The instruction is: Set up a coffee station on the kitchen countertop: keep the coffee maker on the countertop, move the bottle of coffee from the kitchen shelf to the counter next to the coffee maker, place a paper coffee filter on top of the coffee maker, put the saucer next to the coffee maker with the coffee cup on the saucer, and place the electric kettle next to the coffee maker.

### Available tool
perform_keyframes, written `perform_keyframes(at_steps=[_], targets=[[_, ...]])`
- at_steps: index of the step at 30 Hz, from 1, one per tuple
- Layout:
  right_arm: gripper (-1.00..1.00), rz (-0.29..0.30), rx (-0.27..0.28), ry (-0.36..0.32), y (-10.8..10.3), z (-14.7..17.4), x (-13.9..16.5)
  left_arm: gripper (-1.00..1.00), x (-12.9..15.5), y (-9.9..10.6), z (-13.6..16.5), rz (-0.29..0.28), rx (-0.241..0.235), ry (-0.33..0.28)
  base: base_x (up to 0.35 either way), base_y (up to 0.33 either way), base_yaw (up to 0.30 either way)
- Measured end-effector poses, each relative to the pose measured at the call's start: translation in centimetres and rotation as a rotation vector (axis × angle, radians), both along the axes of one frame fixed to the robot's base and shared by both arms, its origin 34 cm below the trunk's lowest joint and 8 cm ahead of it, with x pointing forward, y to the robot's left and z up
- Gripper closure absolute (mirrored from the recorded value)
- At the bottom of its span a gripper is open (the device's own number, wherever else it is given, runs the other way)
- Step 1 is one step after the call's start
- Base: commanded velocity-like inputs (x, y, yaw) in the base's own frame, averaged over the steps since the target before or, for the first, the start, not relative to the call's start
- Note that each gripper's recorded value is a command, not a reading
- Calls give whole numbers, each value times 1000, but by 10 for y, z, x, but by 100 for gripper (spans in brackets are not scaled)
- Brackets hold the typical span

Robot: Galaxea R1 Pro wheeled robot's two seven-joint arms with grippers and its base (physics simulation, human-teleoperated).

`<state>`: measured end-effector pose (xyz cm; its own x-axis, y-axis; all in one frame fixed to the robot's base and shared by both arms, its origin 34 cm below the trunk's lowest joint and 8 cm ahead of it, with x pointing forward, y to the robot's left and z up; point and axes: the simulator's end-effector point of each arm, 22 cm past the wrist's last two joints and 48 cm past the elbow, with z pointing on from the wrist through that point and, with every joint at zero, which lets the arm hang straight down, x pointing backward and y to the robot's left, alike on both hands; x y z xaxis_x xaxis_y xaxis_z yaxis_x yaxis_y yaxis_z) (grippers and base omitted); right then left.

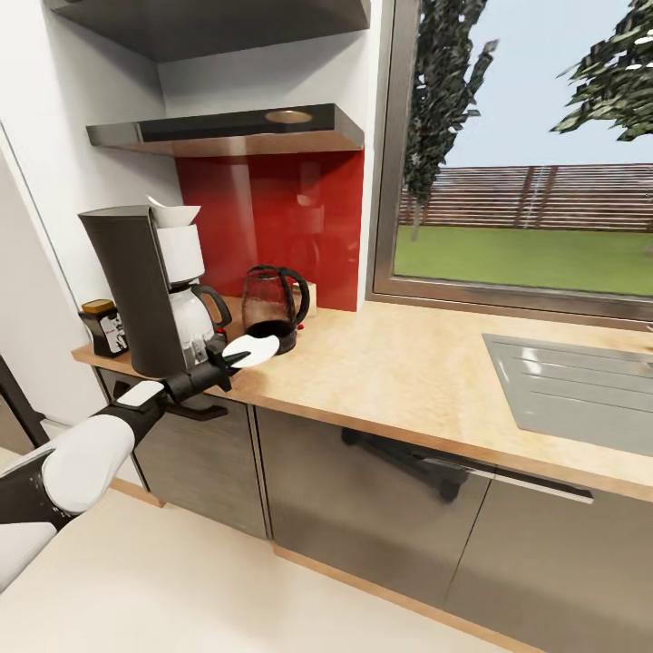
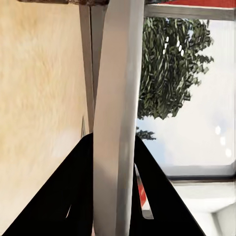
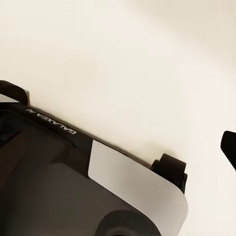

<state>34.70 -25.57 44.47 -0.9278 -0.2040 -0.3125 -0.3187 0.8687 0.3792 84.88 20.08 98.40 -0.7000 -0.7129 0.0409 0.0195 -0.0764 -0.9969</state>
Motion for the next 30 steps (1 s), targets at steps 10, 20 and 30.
perform_keyframes(at_steps=[10,20,30], targets=[[-100,0,-1,0,0,0,0,100,1,-2,-20,0,67,65,0,0,0],[-100,-1,-1,-1,0,0,0,100,0,-2,-29,-1,97,97,0,0,0],[-100,-1,-2,-1,0,0,0,100,0,2,-48,1,188,163,0,0,0]])
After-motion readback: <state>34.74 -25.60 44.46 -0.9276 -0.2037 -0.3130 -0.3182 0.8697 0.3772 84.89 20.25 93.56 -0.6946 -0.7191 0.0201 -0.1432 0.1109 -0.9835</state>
